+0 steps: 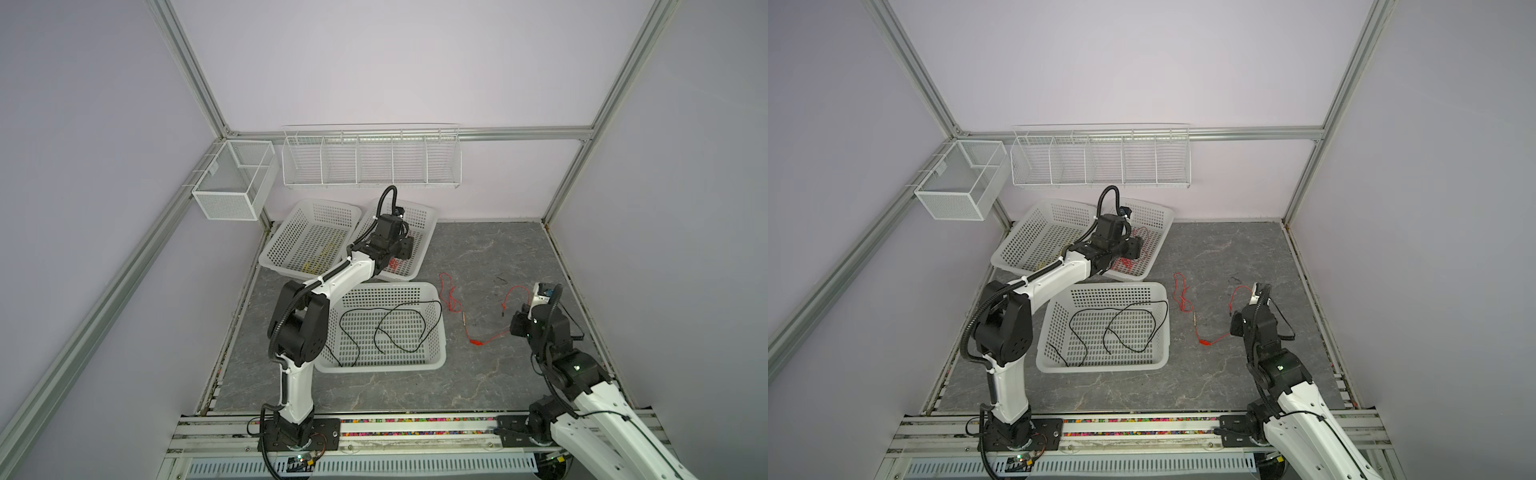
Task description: Untangle the cables
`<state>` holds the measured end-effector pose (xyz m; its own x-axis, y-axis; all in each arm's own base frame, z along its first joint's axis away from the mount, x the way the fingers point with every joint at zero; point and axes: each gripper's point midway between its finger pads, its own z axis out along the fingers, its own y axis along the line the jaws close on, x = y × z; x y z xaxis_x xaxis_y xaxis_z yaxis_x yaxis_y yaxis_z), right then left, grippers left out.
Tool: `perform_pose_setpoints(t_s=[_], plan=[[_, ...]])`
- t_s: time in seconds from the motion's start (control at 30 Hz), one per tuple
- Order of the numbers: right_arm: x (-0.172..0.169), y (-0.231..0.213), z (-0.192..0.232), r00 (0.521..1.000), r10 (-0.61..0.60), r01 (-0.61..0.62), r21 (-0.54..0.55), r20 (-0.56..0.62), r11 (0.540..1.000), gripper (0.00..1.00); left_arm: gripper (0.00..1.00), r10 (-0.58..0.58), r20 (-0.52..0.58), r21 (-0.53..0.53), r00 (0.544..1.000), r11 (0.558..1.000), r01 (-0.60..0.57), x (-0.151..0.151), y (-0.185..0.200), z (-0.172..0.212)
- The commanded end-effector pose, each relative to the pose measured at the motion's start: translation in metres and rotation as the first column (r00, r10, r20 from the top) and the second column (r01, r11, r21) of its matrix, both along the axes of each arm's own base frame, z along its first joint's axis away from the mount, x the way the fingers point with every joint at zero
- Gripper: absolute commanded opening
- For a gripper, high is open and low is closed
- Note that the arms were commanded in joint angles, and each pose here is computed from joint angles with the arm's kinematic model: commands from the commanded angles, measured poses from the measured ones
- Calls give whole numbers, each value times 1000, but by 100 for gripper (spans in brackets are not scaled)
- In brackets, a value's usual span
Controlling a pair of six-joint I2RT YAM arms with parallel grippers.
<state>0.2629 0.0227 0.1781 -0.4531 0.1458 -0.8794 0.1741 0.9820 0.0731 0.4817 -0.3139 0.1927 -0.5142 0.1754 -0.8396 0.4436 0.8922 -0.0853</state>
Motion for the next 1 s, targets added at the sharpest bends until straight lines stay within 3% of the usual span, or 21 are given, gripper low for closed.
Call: perform_pose_setpoints(t_s=[0.0, 0.1, 0.23, 0.33, 0.57, 0.87, 0.97], plan=[[5, 1, 17, 1000, 6, -6, 5, 29, 1000, 6, 71, -144, 70, -85, 987, 985, 150, -28, -24, 36], [9, -2, 26, 999, -18, 17, 12, 34, 1000, 6, 72, -249, 123, -87, 961, 962, 260, -56, -41, 43], [16, -4, 43, 999, -48, 47, 59, 26, 997, 6, 73, -370, 199, -15, 908, 925, 380, -95, -63, 47], [22, 7, 62, 999, -9, 5, 103, 36, 995, 6, 73, -432, 240, -1, 869, 895, 445, -120, -77, 44], [24, 30, 102, 989, 98, -119, 194, 115, 974, 6, 74, -549, 306, -118, 778, 789, 603, -166, -107, 43], [17, 44, 122, 972, 165, -203, 245, 167, 948, 6, 76, -661, 374, -108, 650, 666, 738, -218, -159, 45], [16, 43, 123, 971, 165, -204, 244, 171, 948, 6, 76, -679, 386, -95, 625, 645, 759, -231, -175, 40]])
